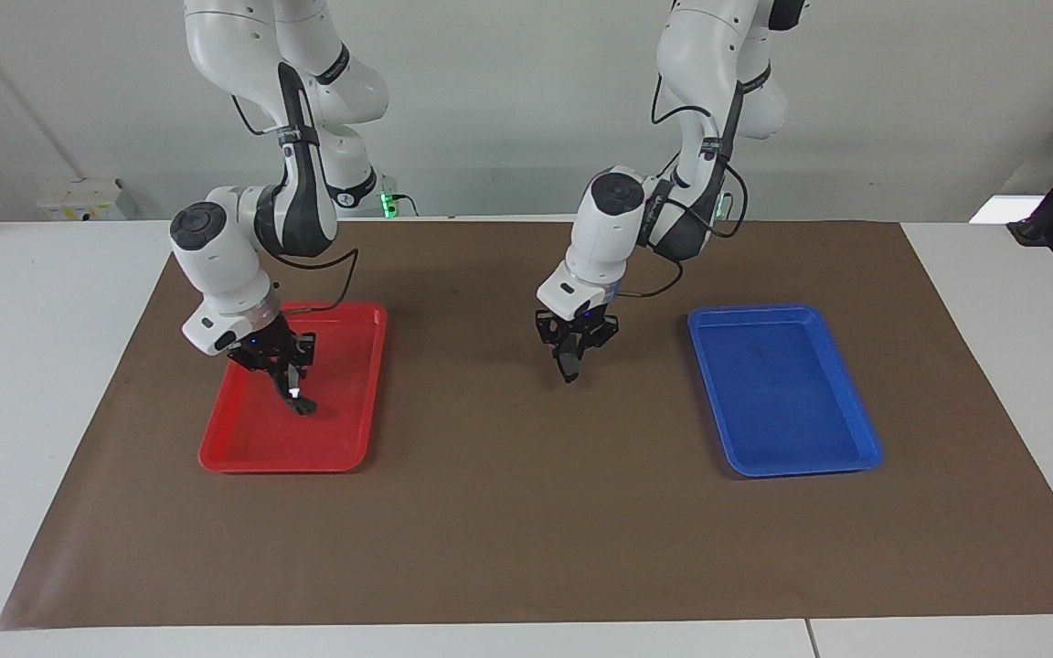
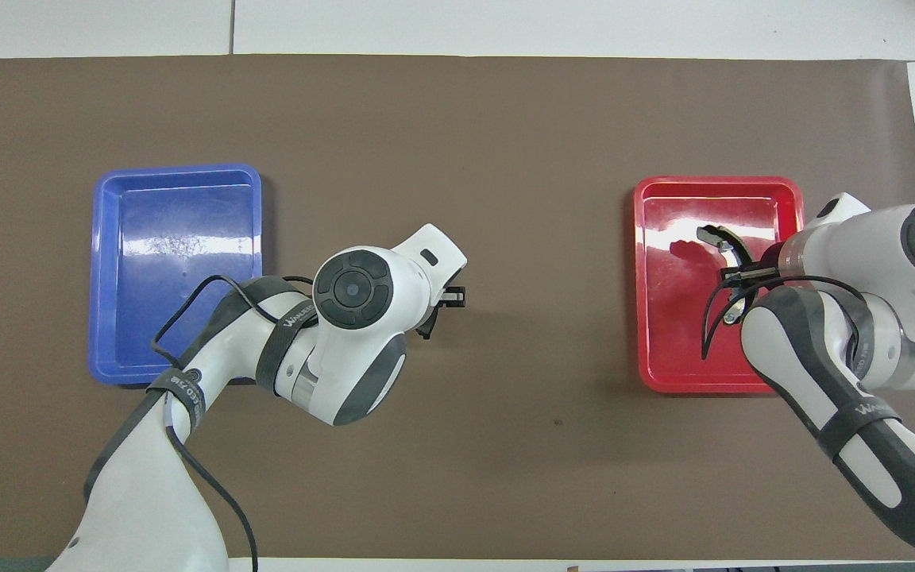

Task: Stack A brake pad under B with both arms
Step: 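Set the small pad down with the left gripper while the right gripper lifts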

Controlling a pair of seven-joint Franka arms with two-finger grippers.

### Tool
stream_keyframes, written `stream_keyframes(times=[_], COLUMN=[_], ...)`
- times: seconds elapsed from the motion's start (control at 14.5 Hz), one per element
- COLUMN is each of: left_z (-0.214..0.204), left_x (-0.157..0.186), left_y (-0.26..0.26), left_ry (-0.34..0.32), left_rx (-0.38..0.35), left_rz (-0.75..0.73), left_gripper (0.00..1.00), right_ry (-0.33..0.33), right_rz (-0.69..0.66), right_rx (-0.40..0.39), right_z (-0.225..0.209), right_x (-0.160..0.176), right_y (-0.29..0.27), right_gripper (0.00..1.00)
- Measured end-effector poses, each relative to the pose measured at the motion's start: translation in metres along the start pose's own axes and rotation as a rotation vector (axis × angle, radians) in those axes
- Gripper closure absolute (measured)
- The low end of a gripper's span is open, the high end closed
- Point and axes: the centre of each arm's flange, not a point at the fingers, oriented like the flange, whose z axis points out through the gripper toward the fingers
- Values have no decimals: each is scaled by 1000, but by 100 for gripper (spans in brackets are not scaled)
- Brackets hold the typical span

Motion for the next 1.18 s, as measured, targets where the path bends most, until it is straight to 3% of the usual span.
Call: stream_keyframes(times=[0.62,0.69,0.97,1.04,1.18], left_z=[42,41,38,36,28], left_x=[13,14,16,19,31], left_y=[17,19,20,17,2], left_ry=[36,47,64,69,66], left_rx=[-14,-21,-29,-28,-16], left_rz=[-11,-11,-11,-18,-44], left_gripper=[61,55,7,0,0], right_ry=[5,4,-24,-35,-47], right_rz=[4,2,11,27,64], right_rx=[-1,-1,6,8,10], right_z=[-3,-3,-13,-22,-44], right_x=[2,2,9,15,28], right_y=[2,1,-12,-20,-47], right_gripper=[57,57,57,57,57])
